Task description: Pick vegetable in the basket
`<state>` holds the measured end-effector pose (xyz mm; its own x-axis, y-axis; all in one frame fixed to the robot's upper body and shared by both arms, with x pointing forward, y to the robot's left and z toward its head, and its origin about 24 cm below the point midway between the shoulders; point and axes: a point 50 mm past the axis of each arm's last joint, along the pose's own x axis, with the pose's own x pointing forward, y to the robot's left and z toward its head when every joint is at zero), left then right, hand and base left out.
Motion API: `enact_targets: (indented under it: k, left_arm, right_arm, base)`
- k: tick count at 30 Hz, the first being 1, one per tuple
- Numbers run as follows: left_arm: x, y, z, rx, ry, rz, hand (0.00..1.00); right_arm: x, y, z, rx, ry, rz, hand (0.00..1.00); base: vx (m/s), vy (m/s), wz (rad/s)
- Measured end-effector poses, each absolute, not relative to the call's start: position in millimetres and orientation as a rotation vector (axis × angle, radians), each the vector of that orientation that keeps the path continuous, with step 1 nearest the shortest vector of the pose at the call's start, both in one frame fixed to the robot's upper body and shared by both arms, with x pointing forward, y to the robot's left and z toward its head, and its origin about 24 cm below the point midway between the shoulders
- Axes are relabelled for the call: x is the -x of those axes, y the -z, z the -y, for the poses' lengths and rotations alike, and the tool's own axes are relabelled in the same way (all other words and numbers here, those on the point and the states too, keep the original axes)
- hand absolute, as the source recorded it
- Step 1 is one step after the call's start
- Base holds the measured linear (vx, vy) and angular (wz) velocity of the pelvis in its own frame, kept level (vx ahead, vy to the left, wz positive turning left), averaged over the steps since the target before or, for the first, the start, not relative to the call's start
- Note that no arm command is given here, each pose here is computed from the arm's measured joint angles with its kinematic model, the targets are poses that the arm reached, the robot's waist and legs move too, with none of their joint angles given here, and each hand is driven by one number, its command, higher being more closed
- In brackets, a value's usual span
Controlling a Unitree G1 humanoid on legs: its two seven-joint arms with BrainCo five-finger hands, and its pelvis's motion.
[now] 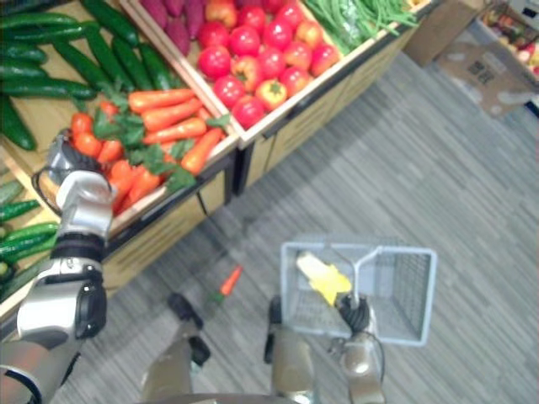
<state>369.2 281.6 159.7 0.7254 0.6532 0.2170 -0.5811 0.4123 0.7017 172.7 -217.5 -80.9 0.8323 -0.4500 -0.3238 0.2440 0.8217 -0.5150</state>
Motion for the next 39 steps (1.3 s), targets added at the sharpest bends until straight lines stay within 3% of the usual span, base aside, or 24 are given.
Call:
enact_targets:
  k: [10, 25, 26, 39]
  left_arm:
    - [-358.7, -211.4, -247.8, -0.88, -0.759, 0.242, 1.0]
    - [-351.4, -174.3, -249.4, -0.955, -0.667, 0.133, 1.0]
    - [-350.8, -170.0, -250.5, -0.959, -0.659, 0.116, 0.0]
    - [-349.3, -132.2, -255.2, -0.929, -0.635, -0.05, 0.0]
  right_arm:
    - [-169.0, 82.6, 226.9, 0.477, 0.428, -0.484, 1.0]
    - [-162.7, 86.0, 236.3, 0.474, 0.472, -0.519, 1.0]
    - [-161.9, 86.2, 236.5, 0.474, 0.473, -0.52, 1.0]
    - [-160.4, 87.4, 236.2, 0.474, 0.471, -0.525, 1.0]
  base:
    - [-0.01, -0.042, 0.15]
    - [0.0, -0.043, 0.06]
    - [0.01, -0.046, -0.01]
    - [0.0, -0.056, -0.04]
